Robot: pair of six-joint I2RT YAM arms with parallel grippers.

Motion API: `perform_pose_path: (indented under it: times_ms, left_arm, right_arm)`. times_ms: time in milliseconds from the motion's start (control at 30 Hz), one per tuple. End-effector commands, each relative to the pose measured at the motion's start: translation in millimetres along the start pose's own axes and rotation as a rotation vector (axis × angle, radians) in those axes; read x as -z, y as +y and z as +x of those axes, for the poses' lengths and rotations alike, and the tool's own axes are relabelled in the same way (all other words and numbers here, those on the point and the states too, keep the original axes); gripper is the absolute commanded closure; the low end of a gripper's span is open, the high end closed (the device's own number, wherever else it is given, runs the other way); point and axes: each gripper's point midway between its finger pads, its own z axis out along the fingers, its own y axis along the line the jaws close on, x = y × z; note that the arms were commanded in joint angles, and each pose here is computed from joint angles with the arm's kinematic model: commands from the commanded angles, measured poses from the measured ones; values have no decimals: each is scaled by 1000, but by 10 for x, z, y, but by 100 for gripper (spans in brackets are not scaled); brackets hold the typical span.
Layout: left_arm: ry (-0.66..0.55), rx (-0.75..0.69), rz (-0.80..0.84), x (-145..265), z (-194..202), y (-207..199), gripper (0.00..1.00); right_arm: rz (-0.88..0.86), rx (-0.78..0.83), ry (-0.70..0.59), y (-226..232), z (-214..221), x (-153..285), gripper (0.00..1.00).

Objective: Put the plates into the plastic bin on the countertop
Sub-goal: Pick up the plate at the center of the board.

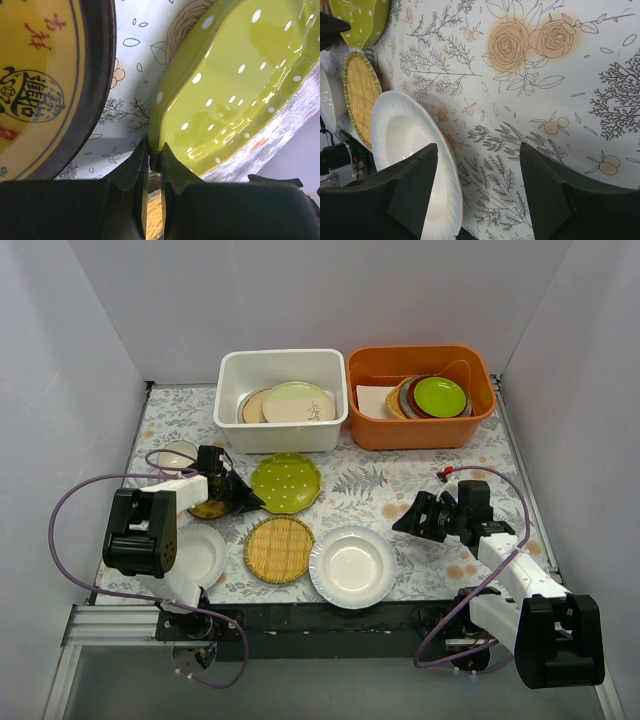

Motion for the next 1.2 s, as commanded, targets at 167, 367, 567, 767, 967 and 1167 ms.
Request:
perform_pose_path:
  times_ms: [167,367,567,767,967,1167]
  left_arm:
    - [-32,-57,101,151,-86,-345,100]
    - [-53,-74,146,368,-107,-542,100]
    - [-64,-92,206,592,-111,-759,100]
    - [-31,-100,260,752,-11,-886,100]
    - [-37,-129,275,917,93,-881,100]
    - [-17,-154,283,1038,177,-902,100]
  right_arm:
    - [2,14,2,-11,15,-4,26]
    - [3,10,5,-20,39,-5,26]
    - [1,9,6,-28,68,-8,26]
    - [7,14,5,-37,67,-1,26]
    - [5,10,4,-31,65,-2,26]
    - [4,17,-1,-18,55,16,26]
